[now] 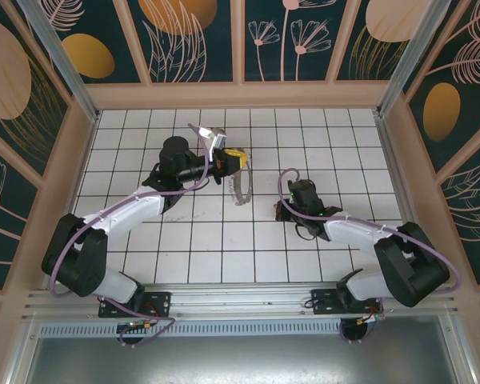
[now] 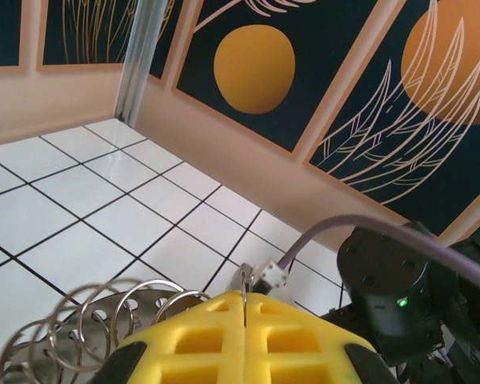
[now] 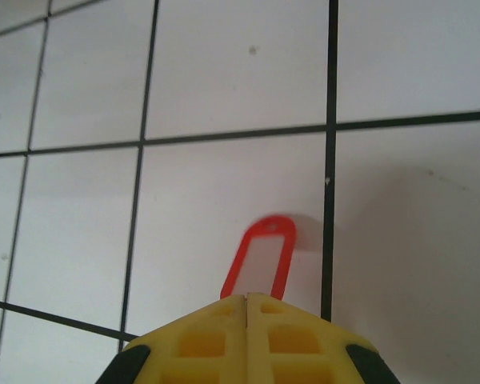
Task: Put the keys on the keyring
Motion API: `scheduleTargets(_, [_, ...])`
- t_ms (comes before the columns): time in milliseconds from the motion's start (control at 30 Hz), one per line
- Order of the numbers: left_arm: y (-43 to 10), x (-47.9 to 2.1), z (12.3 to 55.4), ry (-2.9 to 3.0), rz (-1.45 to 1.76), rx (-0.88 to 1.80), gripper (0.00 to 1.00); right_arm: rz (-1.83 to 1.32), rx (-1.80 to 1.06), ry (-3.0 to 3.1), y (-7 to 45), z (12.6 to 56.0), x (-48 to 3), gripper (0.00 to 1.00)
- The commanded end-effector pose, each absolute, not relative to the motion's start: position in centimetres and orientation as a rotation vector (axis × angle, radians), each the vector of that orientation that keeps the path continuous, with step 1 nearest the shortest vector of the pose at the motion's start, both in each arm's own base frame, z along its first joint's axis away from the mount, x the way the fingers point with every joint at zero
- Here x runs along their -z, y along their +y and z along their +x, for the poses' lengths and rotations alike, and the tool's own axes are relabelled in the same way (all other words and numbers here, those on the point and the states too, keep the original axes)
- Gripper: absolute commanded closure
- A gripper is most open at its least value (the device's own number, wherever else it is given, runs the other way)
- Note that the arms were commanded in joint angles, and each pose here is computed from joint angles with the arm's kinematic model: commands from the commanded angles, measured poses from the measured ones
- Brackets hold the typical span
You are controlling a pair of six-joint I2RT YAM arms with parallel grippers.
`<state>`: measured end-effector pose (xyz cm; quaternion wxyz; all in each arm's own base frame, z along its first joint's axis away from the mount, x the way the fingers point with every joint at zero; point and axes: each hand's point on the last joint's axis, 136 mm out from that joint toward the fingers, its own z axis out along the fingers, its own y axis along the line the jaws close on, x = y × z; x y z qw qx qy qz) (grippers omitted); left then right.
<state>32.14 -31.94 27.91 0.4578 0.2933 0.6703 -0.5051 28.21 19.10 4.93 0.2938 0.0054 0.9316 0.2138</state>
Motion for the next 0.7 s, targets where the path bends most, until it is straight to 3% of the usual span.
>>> scheduleTargets(0, [-31.9, -29.8, 31.5, 1.575, 0.733, 1.245, 1.0, 0.048, -0.537, 2.495, 18.8, 28.1, -3.6, 1.0])
scheduleTargets(267, [-31.9, -29.6, 31.4, 1.567, 0.732, 1.255, 1.0, 0.059, -0.543, 2.514, 19.1, 28.0, -3.0, 1.0])
scheduleTargets(467, [-31.9, -29.8, 31.3, 1.557, 0.731, 1.266, 1.0, 0.084, -0.564, 2.491, 19.1, 28.1, -4.4, 0.75])
scheduleTargets(667, [-31.9, -30.1, 31.2, 1.546, 0.73, 1.273, 1.0, 0.131, -0.569, 2.484, 18.8, 28.0, -5.9, 0.7])
